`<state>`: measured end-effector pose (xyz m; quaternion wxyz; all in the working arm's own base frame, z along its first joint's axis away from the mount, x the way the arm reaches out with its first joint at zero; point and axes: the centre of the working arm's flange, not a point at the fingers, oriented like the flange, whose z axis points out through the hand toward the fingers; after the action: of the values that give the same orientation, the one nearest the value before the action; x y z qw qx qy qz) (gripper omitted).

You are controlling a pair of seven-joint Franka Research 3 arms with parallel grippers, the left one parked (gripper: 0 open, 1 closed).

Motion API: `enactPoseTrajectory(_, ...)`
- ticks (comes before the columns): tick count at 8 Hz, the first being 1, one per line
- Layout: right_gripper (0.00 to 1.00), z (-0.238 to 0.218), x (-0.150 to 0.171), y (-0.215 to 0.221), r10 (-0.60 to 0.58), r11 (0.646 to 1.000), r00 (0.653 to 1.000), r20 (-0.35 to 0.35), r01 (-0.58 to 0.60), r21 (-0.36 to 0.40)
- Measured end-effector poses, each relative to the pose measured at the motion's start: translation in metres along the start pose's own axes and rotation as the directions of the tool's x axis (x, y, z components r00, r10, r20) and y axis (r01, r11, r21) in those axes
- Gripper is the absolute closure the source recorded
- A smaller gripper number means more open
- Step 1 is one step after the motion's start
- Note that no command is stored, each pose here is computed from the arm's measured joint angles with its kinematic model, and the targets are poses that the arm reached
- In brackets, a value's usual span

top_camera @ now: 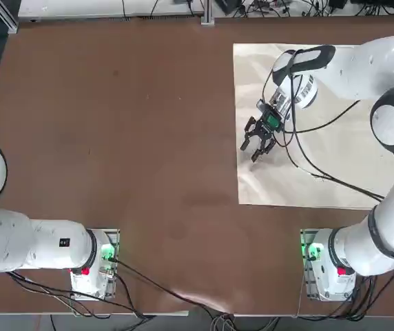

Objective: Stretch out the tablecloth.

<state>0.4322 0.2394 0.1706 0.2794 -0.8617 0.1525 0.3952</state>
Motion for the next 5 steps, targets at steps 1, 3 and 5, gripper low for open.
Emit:
enactPoseTrajectory(1, 0.22, -0.005, 0.001, -0.005, -0.008, 1.000, 1.000, -0.010, 0.008, 0.005)
enactPoseTrajectory(3, 0.18, -0.032, 0.007, -0.020, -0.037, 0.999, 0.997, -0.061, 0.038, 0.022)
enactPoseTrajectory(5, 0.00, -0.106, 0.019, -0.036, -0.104, 0.995, 0.974, -0.200, 0.103, -0.015)
